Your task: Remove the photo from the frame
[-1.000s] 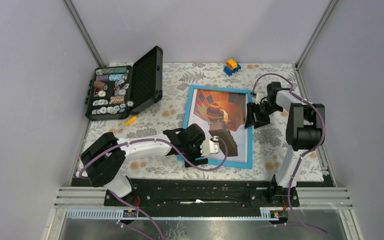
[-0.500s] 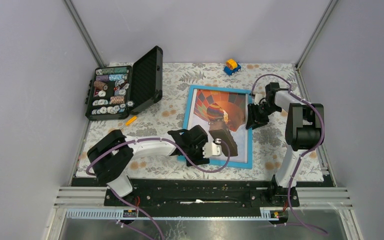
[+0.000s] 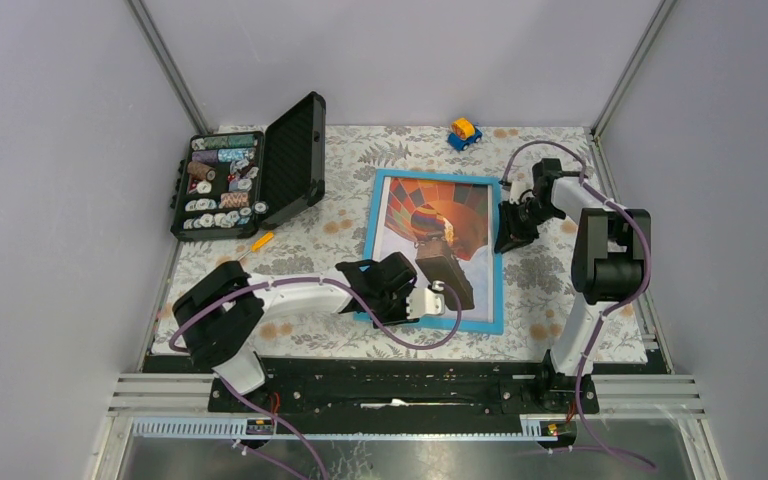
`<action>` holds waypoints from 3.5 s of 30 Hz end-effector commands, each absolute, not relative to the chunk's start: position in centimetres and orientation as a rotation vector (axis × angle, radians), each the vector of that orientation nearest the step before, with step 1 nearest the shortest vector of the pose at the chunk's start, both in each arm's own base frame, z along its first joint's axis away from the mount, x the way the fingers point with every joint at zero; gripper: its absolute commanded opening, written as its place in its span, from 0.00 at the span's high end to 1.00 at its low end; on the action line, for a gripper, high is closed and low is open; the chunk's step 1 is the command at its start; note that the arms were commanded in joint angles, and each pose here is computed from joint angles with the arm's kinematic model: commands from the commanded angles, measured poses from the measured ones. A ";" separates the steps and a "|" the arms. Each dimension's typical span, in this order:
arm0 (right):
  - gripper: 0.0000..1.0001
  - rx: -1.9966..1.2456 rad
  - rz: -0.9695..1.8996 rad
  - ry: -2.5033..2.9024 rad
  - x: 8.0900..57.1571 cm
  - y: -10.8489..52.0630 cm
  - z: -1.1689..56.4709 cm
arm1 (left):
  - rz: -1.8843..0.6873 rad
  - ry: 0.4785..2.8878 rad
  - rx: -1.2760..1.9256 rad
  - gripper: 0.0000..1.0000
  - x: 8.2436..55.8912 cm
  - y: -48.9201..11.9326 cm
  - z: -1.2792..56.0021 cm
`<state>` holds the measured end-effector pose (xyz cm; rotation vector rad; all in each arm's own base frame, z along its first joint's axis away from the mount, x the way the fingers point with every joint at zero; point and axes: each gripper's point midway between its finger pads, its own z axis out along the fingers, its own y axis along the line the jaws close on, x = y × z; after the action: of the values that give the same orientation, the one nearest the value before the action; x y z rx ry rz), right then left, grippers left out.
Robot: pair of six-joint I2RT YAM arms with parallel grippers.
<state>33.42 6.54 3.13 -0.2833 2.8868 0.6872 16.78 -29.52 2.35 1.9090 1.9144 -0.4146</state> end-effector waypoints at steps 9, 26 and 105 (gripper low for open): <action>0.67 -0.313 0.784 2.808 33.9 8.2 6.4 | -0.424 1.823 1.852 0.92 17.8 -30.8 5.0; 0.24 -0.285 0.893 2.656 35.1 8.1 11.9 | -0.553 1.886 1.671 1.00 18.6 -30.4 6.7; 1.00 -0.397 0.158 2.737 37.0 7.1 5.8 | -0.484 1.778 1.961 1.00 14.8 -30.0 3.6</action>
<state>36.02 6.94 4.22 -0.3159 2.7774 0.1781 14.39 -30.04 2.95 1.9479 1.8128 -0.5221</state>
